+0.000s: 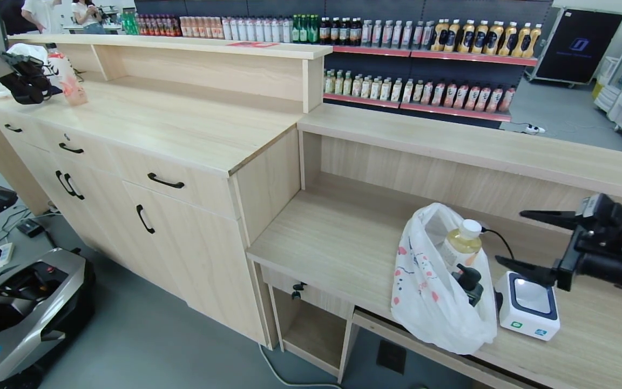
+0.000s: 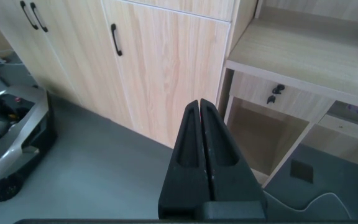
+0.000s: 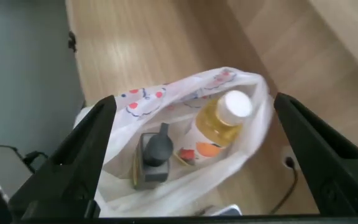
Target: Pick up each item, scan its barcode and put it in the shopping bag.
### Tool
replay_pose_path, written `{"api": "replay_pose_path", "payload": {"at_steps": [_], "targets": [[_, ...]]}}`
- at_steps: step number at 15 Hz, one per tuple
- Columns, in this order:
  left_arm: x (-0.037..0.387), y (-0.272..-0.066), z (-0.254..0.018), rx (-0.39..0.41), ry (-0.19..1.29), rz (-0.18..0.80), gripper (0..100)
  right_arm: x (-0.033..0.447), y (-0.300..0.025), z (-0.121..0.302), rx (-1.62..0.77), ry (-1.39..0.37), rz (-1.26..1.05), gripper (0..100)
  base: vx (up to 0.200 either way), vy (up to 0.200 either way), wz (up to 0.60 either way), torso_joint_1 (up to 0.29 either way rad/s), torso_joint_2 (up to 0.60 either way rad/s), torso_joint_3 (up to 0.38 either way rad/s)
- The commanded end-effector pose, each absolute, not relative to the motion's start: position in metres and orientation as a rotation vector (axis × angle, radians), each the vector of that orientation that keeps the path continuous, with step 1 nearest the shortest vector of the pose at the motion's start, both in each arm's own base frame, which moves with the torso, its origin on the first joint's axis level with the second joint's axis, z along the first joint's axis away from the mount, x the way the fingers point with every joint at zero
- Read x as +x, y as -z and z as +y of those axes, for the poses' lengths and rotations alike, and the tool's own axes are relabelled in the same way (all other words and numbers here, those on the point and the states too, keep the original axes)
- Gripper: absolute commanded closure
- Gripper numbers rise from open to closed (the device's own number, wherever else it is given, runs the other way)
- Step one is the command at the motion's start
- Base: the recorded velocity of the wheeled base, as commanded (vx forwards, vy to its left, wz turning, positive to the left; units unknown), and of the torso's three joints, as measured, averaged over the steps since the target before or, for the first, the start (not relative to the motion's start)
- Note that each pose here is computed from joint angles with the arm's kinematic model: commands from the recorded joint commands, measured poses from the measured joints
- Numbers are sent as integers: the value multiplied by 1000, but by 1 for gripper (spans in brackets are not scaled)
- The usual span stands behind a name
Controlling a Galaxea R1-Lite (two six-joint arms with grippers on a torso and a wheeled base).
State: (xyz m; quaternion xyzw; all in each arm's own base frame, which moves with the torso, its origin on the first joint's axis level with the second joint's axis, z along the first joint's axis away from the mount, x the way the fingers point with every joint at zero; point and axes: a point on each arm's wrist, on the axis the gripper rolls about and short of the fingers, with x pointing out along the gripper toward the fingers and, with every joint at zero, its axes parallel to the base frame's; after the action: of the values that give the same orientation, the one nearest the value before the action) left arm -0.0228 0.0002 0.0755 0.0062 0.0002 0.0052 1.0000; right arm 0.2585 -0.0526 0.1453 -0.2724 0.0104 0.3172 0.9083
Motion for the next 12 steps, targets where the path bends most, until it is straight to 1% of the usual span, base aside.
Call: {"api": "replay_pose_path", "payload": {"at_steps": [1,2,4,7,9,10,11,12], "targets": [[-23,-75,0,12,-11,0,100,214,-181,-67,-637,-478,-46,0,0,0,0,0,0,0],[-23,-75,0,12,-11,0,100,200,-185,-75,-650,-417,-47,0,0,0,0,0,0,0],[-23,-75,0,12,-11,0,100,193,-191,-77,-653,-379,-57,0,0,0,0,0,0,0],[-23,-75,0,12,-11,0,100,185,-201,-77,-613,-250,-37,0,0,0,-600,2,4,1],[-23,-75,0,12,-11,0,100,185,-209,-72,-518,-112,-19,0,0,0,-600,-2,7,7],[-23,-75,0,12,-11,0,100,186,-212,-69,-486,-80,-20,0,0,0,-600,-2,2,2],[-23,-75,0,12,-11,0,100,192,-220,-62,-394,51,-17,0,0,0,-600,12,2,2],[-23,-75,0,12,-11,0,100,195,-226,-55,-334,129,-25,0,0,0,-600,7,2,2]]}}
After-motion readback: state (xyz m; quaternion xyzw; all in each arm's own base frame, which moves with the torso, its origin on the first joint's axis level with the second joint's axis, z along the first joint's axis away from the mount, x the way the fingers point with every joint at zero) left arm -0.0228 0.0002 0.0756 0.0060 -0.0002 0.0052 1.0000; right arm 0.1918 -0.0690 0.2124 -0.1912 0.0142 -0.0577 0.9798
